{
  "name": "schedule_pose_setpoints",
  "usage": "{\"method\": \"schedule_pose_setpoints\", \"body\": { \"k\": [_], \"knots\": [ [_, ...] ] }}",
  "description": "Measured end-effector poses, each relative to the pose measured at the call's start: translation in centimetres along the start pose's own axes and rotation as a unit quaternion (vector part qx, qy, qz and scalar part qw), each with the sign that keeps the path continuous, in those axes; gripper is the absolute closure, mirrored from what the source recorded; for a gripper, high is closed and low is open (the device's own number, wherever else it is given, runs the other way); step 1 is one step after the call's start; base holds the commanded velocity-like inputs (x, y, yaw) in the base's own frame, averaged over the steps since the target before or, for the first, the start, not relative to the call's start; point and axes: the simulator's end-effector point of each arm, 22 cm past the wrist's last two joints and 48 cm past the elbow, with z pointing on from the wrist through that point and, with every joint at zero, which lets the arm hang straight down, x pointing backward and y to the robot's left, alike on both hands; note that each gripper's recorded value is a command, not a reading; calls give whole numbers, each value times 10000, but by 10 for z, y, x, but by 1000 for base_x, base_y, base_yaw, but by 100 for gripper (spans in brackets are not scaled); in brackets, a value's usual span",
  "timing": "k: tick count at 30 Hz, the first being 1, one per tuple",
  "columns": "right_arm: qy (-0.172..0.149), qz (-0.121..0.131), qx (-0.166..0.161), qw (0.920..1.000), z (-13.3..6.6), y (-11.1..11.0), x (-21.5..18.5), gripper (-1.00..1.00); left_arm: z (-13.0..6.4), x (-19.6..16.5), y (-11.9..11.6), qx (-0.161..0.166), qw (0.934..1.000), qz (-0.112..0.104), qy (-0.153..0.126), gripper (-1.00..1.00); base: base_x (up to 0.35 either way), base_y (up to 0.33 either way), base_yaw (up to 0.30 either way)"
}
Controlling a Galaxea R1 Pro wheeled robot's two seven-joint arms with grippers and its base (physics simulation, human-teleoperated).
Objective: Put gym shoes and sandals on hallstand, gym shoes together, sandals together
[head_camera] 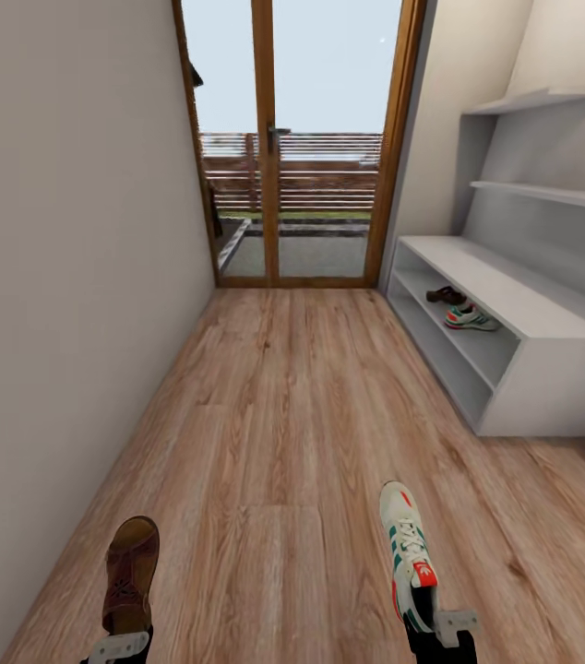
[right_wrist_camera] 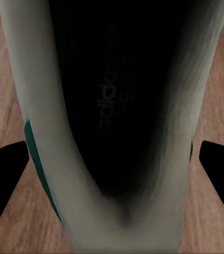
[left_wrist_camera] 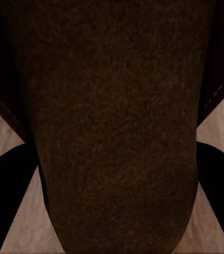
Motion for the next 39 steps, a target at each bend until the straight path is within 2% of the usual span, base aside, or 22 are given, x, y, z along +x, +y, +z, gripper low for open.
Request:
{"method": "schedule_pose_setpoints", "body": {
  "k": [39],
  "knots": [
    [-2,5,-4,10000,0,0,0,100,0,0,1,-11,10000,-3,-3,100,340,0,0]
  ]
}}
